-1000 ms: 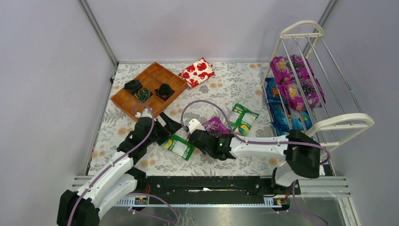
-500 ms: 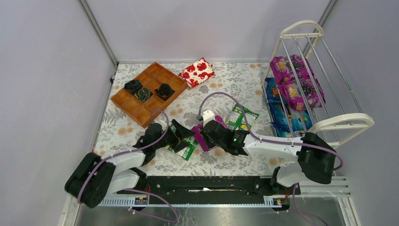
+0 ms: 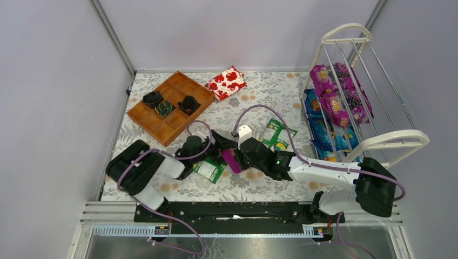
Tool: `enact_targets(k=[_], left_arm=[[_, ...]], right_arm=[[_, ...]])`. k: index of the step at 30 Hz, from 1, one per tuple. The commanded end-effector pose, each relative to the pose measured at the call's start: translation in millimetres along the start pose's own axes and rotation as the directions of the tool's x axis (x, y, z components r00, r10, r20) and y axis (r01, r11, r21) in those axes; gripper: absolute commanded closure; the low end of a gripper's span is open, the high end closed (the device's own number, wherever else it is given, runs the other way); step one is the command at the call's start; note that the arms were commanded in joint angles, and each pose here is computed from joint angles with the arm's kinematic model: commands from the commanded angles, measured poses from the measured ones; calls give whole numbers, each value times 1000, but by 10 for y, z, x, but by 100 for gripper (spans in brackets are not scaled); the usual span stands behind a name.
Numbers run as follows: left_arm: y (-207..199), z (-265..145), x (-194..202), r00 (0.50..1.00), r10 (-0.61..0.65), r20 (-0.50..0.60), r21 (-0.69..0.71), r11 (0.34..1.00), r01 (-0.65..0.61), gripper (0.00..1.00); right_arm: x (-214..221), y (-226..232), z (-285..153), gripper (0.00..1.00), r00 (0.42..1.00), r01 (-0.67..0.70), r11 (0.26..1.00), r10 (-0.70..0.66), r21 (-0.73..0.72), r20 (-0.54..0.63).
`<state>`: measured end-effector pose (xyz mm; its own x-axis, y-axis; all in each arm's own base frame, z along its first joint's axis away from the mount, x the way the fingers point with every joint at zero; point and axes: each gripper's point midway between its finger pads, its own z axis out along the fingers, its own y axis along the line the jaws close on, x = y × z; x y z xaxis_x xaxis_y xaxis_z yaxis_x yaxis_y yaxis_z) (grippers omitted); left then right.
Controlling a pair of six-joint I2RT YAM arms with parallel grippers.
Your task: Place and organize the candy bags onto the shelf
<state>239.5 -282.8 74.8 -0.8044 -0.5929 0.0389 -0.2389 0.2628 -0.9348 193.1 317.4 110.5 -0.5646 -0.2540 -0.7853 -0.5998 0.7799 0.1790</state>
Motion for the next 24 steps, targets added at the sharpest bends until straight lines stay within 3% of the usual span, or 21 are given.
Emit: enact_targets(k=[1, 8, 11, 16, 21, 24], left_arm=[[-372, 208, 61, 1000, 13, -3, 133, 991, -13, 16], [-284, 240, 155, 1000, 7, -22, 133, 991, -4, 36], [-299, 246, 155, 1000, 17, -26, 139, 990, -14, 46], [-296, 267, 201, 998, 27, -55, 144, 989, -19, 52], [-253, 225, 226, 998, 13, -63, 151, 988, -3, 36], [-306, 170, 237, 998, 36, -60, 175, 984, -25, 36]], right_arm=[[-323, 69, -89, 100, 992, -42, 999, 46, -33, 117], [-343, 62, -107, 99, 992, -44, 999, 47, -26, 116], [-403, 34, -178, 56, 994, -30, 1000, 31, -4, 107], [-582, -89, -443, 22, 992, 0, 999, -7, 55, 129], [-751, -226, -714, 9, 985, 7, 994, -26, 111, 173], [-712, -304, -747, 4, 985, -22, 991, -2, 136, 175]])
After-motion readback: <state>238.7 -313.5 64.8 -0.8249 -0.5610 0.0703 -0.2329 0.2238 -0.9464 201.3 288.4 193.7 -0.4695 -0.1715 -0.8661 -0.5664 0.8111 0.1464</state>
